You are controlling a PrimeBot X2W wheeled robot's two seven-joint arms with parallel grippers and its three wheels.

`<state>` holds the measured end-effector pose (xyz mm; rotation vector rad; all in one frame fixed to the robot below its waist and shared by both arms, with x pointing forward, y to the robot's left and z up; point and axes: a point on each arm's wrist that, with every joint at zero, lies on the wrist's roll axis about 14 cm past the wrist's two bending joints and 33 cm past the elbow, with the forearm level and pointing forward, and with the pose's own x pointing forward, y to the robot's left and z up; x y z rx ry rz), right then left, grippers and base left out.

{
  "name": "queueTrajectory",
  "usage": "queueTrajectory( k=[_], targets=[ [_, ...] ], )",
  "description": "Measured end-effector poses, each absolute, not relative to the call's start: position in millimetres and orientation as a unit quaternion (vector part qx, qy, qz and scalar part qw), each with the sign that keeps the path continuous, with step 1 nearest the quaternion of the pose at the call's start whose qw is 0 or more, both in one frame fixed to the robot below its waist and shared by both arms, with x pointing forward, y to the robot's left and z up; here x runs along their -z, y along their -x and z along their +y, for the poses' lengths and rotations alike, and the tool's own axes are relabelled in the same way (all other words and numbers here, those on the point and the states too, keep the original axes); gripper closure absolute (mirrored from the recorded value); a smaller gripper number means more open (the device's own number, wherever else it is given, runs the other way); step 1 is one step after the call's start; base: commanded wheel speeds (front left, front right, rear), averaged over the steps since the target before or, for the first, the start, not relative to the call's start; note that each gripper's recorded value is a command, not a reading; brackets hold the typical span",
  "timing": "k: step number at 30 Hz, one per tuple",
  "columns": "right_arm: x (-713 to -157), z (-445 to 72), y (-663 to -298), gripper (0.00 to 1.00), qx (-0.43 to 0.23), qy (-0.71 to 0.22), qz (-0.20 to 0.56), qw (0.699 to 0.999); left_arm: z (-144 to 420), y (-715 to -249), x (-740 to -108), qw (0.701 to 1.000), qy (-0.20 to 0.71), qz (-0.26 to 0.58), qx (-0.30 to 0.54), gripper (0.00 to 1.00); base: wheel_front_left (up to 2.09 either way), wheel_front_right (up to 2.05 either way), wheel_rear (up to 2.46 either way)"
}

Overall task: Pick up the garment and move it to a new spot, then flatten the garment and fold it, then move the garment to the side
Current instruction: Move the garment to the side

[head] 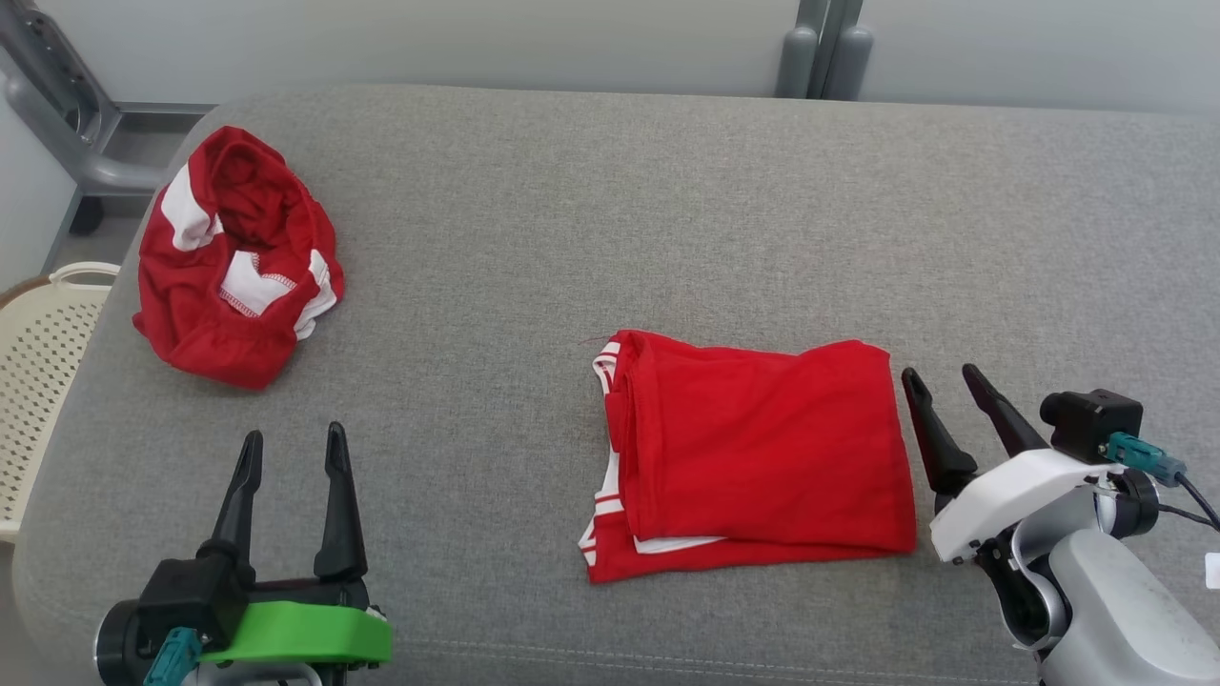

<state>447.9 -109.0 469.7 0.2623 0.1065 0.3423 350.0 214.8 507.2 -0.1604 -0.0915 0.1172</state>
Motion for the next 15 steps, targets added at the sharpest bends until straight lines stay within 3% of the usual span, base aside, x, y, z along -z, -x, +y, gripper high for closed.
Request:
queueTrajectory(
  k=[5, 15],
  targets=[
    [-447.4, -114.9, -440.7, 0.00, -0.164, -0.134, 0.123, 0.970, 214.0, -353.2, -509.9, 0.995, 0.070, -0.049, -0.055, 0.00, 0.00, 0.00, 0.00],
    [-431.4, -103.7, -440.8, 0.00, -0.180, -0.135, 0.177, 0.958, 227.6, -350.1, -503.7, 0.994, 0.060, -0.040, -0.077, 0.00, 0.00, 0.00, 0.00]
  ],
)
